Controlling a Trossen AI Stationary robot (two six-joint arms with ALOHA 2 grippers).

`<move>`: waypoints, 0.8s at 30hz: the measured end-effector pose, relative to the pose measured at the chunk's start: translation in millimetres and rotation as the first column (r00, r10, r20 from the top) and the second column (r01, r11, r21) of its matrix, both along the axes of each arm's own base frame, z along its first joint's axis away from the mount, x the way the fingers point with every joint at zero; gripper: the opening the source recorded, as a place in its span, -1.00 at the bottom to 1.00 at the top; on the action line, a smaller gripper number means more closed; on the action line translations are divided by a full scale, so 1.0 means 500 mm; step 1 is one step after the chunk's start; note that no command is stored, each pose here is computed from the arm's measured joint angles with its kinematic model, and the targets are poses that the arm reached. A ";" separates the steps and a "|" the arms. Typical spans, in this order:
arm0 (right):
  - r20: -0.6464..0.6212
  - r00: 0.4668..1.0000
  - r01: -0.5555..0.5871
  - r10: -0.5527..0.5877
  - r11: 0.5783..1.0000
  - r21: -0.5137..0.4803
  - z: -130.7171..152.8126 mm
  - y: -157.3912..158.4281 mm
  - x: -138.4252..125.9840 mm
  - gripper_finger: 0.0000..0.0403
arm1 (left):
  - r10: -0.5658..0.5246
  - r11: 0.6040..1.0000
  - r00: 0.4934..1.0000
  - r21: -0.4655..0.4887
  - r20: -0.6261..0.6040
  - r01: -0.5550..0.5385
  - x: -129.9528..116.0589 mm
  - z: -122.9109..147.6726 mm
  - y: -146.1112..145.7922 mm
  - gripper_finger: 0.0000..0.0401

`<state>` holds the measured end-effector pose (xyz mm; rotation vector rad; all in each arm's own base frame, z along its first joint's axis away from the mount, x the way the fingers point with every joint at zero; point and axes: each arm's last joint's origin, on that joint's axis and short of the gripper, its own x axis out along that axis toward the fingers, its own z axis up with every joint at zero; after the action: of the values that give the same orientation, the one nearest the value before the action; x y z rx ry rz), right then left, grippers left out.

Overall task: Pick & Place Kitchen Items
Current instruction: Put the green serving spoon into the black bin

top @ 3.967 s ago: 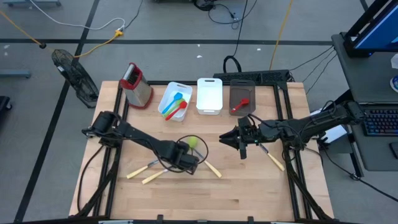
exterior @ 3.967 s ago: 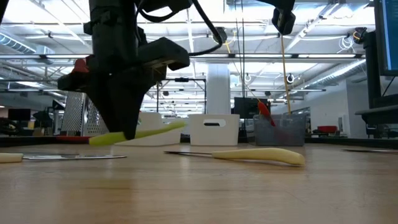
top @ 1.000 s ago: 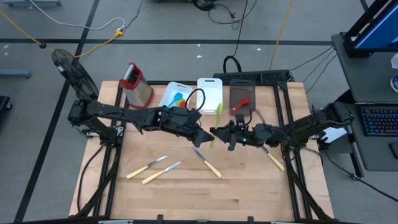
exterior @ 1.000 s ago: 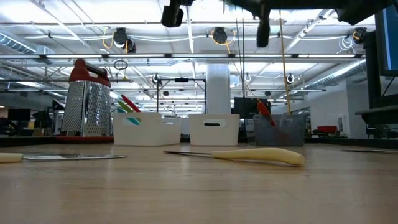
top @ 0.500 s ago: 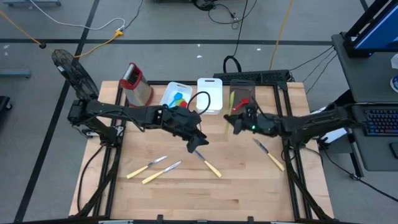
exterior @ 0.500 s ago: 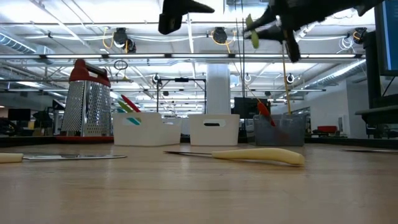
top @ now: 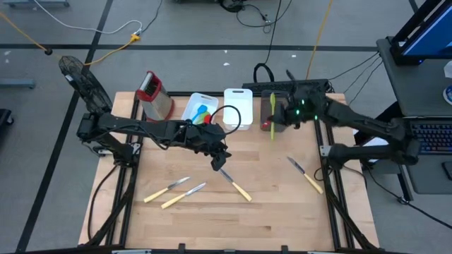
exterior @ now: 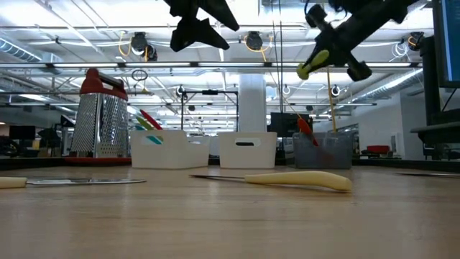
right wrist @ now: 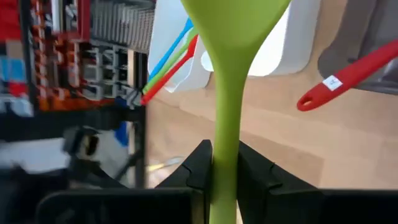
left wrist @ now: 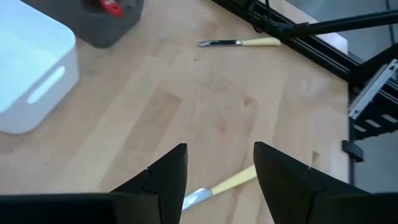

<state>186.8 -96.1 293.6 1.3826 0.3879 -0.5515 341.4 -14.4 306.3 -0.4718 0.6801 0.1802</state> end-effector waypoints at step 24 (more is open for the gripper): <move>-0.056 0.993 0.114 -0.102 0.780 0.615 -0.157 -0.209 -0.035 -0.79 | -0.032 0.994 0.996 0.097 -0.080 0.040 -0.009 -0.011 0.034 -0.10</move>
<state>169.3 -200.8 215.2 2.0498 0.5370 -0.5549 336.8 2.5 300.8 -0.3587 0.7525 0.1984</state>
